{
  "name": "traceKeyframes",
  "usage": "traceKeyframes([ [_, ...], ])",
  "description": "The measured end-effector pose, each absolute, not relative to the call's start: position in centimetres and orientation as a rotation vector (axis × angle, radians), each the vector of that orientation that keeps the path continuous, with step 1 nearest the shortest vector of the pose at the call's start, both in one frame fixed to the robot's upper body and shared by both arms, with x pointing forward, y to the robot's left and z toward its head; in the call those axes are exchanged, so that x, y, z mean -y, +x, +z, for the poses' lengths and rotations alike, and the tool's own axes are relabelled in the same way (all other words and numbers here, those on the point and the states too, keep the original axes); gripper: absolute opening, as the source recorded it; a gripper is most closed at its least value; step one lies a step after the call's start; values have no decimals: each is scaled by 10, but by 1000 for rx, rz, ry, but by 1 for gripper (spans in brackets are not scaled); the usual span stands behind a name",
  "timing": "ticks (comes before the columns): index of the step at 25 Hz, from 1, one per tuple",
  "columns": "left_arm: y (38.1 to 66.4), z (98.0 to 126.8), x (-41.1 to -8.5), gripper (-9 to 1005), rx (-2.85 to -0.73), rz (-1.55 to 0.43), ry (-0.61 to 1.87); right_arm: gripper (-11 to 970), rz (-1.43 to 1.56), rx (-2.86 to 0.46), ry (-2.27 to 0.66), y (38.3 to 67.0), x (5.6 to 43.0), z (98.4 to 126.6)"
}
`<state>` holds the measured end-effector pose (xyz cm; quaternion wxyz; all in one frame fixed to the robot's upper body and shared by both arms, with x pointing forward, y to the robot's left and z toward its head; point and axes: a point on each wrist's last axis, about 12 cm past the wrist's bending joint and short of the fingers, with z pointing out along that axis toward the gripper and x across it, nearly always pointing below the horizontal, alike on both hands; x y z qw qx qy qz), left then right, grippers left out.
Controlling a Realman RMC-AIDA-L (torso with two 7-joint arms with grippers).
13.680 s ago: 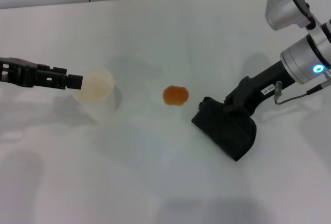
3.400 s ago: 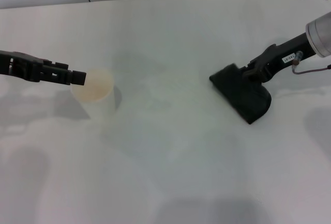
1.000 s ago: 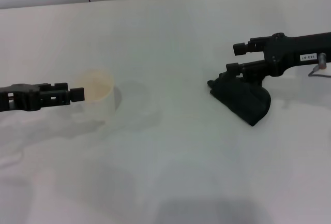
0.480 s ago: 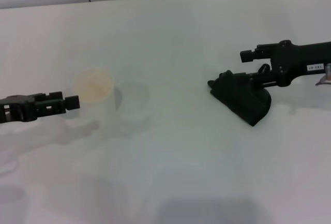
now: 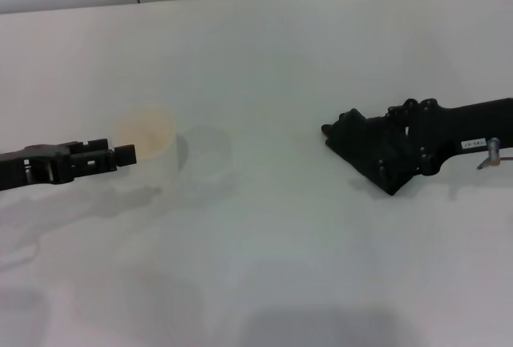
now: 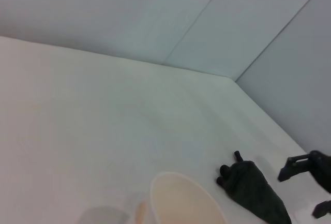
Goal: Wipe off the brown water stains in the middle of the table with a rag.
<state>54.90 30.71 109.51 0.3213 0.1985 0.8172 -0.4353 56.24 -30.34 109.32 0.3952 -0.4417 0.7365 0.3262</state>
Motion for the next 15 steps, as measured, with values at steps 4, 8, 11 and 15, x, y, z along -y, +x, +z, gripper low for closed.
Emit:
traceKeyframes([
  [4, 549, 1095, -304, 860, -2145, -1150, 525, 770, 788, -1888, -1125, 564, 303, 1089],
  [8, 549, 1095, -304, 860, -2145, -1154, 528, 770, 790, -1878, -1122, 565, 302, 1090],
  [11, 548, 1095, -304, 860, -2144, -1156, 530, 770, 793, -1873, -1121, 566, 302, 1091],
  [15, 548, 1095, -304, 860, -2143, -1156, 533, 770, 804, -1862, -1121, 565, 301, 1092],
])
